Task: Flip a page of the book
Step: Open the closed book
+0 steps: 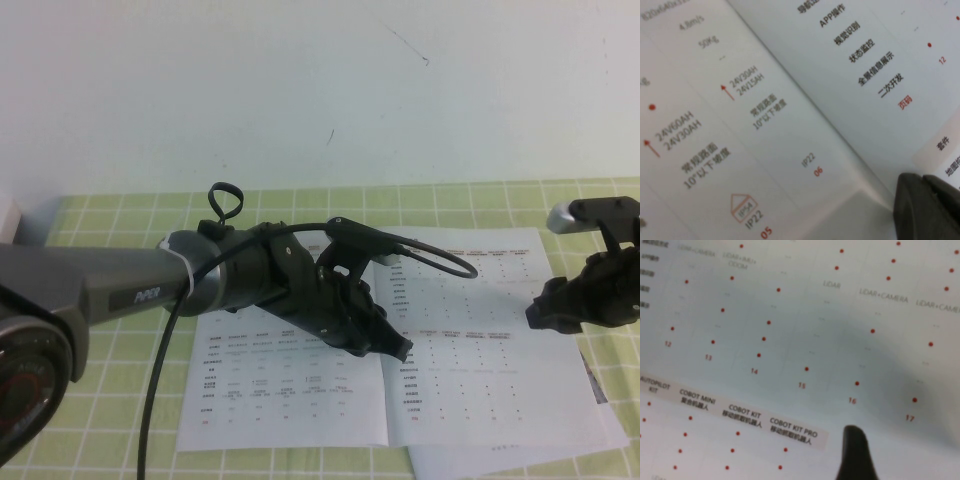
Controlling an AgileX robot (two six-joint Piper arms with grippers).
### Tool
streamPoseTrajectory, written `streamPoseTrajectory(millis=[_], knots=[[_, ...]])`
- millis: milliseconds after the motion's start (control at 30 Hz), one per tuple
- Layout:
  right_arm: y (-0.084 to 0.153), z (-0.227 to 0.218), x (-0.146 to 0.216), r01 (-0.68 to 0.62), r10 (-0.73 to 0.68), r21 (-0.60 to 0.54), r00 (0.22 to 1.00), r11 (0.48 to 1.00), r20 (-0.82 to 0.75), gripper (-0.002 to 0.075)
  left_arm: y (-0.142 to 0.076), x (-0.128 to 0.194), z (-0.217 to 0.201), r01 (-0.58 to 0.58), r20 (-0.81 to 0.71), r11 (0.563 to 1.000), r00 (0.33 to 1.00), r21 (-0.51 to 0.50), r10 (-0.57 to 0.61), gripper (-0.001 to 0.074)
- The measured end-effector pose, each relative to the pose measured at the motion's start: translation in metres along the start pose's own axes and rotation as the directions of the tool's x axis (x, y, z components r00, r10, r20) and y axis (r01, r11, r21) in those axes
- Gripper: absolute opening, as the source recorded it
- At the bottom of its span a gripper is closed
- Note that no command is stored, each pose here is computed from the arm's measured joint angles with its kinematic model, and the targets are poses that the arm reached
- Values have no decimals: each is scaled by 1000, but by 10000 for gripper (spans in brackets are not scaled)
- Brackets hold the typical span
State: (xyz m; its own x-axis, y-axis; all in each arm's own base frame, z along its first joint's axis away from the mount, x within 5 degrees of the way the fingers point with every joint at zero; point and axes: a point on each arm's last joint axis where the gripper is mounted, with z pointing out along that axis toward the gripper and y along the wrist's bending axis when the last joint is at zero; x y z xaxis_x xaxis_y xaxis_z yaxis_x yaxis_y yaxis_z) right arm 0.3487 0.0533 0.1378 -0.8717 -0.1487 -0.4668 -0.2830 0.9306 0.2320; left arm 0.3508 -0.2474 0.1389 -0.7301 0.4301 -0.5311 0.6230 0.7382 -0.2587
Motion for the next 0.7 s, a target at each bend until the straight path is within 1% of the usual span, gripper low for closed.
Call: streamPoseTrajectory(millis=[700], knots=[[2,0,7,87,-89,-26,993,996,-76,437,2,0,-1,-4,1,1000,1000,-2,4,-3]])
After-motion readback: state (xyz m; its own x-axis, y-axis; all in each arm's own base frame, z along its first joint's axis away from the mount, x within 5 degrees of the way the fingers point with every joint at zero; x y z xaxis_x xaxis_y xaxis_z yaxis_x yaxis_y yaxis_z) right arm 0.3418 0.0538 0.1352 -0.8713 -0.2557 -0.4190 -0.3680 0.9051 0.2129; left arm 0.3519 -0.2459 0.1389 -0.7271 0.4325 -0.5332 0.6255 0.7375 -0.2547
